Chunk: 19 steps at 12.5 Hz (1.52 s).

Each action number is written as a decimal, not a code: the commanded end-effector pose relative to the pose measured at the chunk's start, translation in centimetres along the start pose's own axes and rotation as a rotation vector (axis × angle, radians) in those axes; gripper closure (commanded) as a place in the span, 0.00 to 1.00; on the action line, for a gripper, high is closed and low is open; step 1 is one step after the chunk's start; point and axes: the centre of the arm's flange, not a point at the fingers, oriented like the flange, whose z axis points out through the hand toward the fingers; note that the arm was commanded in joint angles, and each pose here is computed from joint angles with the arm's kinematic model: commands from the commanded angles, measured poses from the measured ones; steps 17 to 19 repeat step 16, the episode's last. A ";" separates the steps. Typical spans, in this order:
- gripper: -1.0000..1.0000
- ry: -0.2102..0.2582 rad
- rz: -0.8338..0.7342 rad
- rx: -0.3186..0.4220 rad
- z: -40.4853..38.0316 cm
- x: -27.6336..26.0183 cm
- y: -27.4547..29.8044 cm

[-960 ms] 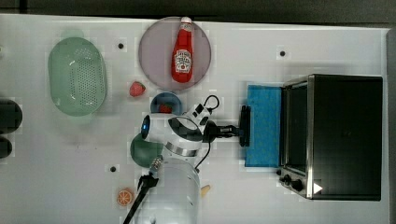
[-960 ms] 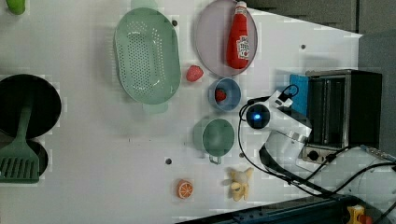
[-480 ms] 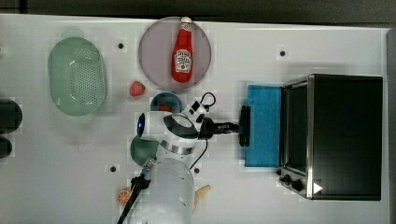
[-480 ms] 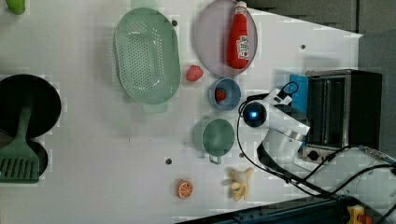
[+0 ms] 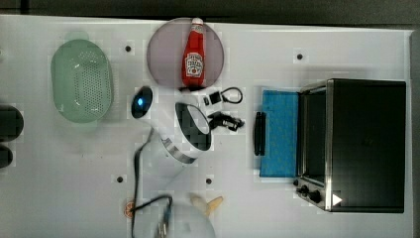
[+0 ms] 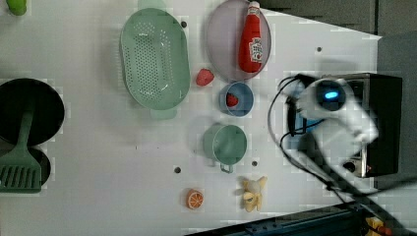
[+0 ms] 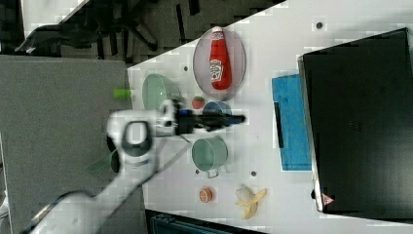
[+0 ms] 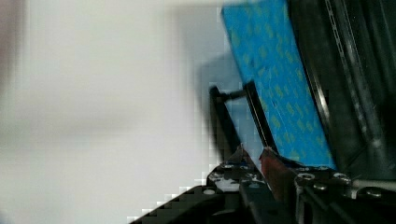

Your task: Flap open oven.

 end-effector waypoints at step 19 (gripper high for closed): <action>0.83 -0.318 0.664 0.549 -21.1 3.9 24.9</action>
